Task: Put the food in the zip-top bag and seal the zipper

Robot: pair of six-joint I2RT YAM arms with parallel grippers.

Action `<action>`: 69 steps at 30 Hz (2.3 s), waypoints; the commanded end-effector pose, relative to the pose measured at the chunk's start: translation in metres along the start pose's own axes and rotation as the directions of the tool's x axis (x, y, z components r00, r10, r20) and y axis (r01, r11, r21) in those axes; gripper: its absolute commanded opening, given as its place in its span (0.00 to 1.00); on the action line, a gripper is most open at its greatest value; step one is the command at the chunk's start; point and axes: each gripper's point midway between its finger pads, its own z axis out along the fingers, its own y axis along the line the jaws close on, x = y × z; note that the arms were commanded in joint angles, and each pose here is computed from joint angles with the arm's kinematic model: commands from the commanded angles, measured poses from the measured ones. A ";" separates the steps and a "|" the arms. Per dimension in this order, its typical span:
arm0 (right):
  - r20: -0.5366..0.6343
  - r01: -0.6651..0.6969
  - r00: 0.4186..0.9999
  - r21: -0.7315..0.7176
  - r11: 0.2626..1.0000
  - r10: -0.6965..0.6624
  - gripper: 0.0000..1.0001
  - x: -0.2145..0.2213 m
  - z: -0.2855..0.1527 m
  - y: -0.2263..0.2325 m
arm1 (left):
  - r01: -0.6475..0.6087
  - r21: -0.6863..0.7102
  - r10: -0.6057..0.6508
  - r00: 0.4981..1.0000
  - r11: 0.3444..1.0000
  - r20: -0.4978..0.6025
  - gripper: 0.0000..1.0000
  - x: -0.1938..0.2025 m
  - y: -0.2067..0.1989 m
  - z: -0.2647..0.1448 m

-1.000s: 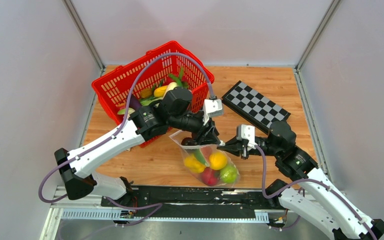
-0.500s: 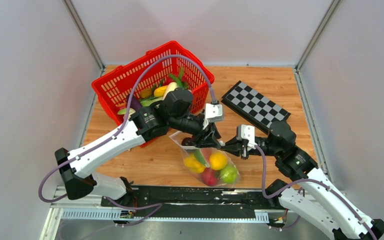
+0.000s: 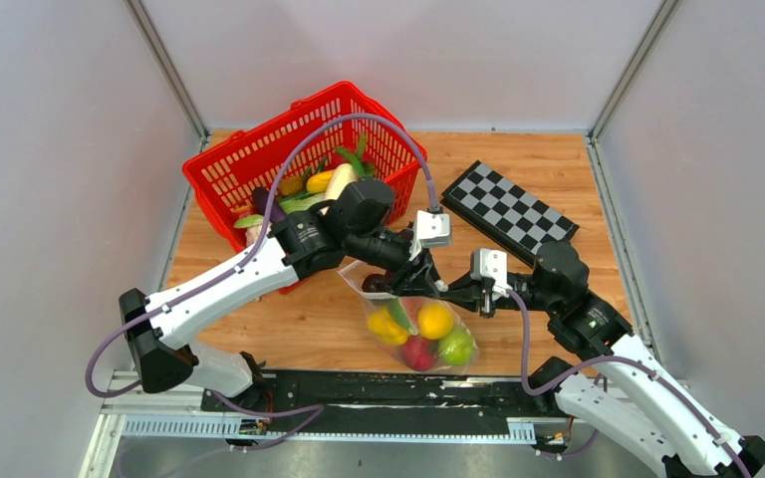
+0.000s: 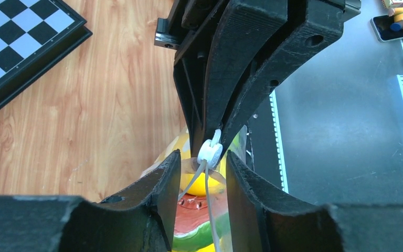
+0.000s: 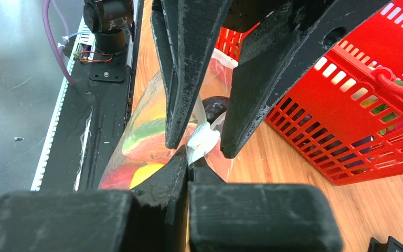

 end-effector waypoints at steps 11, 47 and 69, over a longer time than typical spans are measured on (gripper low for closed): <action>0.042 0.040 0.998 0.013 0.999 -0.040 0.00 -0.009 0.000 -0.003 | -0.036 0.007 0.036 0.997 0.999 0.073 0.30 -0.026 -0.009 -0.009; 0.070 0.017 0.997 0.183 0.983 -0.030 0.00 -0.006 -0.015 -0.016 | -0.010 -0.174 -0.012 0.992 0.985 -0.124 0.00 0.033 0.009 -0.033; 0.061 0.033 0.997 0.078 0.996 -0.038 0.64 -0.031 -0.013 -0.007 | 0.039 -0.086 -0.041 0.999 0.996 -0.030 0.00 -0.002 0.000 -0.030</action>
